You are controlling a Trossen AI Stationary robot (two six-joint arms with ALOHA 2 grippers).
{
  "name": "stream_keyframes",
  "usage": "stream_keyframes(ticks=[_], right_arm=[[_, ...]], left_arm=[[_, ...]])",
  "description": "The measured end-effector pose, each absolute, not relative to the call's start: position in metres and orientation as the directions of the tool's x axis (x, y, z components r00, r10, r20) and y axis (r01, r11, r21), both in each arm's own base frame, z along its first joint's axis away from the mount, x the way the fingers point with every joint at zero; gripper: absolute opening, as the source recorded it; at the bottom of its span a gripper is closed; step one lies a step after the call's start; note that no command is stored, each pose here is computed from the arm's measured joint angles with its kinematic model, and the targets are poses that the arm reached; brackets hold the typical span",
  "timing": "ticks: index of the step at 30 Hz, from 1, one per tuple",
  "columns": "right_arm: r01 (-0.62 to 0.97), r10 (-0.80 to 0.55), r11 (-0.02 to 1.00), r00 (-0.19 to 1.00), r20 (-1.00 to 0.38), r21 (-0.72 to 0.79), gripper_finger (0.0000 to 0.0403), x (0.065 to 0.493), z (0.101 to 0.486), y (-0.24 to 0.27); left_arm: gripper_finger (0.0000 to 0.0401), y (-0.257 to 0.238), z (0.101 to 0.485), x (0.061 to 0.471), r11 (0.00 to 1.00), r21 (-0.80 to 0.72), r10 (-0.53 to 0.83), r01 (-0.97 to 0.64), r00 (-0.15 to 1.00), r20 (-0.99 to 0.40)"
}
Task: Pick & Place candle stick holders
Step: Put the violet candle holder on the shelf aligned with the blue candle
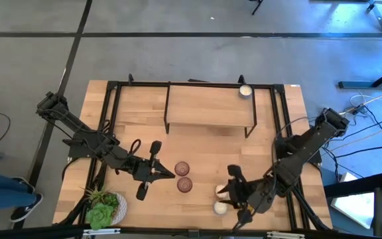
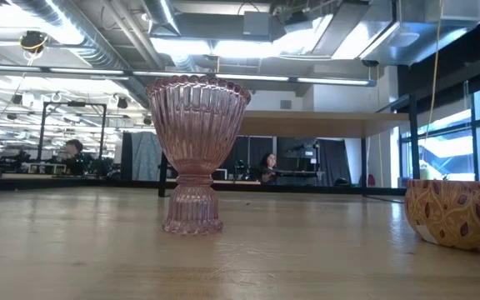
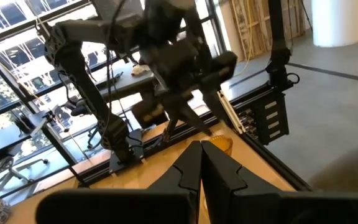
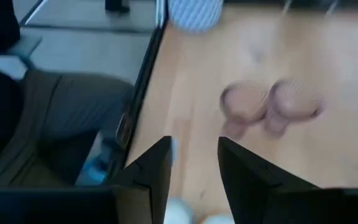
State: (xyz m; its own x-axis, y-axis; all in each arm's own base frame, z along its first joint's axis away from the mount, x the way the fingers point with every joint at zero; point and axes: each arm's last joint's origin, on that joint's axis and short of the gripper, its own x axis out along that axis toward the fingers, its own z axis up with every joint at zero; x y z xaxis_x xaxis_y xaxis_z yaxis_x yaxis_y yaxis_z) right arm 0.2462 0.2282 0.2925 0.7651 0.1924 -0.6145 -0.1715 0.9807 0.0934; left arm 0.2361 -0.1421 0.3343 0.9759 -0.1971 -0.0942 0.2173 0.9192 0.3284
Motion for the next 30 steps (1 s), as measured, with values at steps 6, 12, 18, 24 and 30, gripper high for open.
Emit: stream_keyframes(ticks=[6,12,18,24,30], right_arm=[[-0.229,0.339,0.941,0.634,-0.696,0.249,0.0133,0.252,0.27,0.243],[-0.188,0.386,0.922,0.517,-0.764,0.339,0.0133,0.257,0.247,0.25],[-0.213,0.407,0.912,0.37,-0.835,0.35,0.0133,0.26,0.219,0.257],[-0.228,0.388,0.916,0.306,-0.869,0.329,0.0133,0.266,0.193,0.263],[-0.266,0.357,0.923,0.312,-0.881,0.28,0.0133,0.274,0.18,0.261]], left_arm=[[0.0004,-0.142,0.334,0.236,0.917,0.335,-0.198,0.218,0.976,-0.094],[0.0004,-0.143,0.334,0.236,0.914,0.334,-0.211,0.231,0.973,-0.094],[0.0004,-0.142,0.334,0.236,0.915,0.33,-0.211,0.23,0.973,-0.094],[0.0004,-0.142,0.334,0.236,0.915,0.33,-0.211,0.231,0.973,-0.094],[0.0004,-0.143,0.334,0.236,0.917,0.326,-0.211,0.231,0.973,-0.094]])
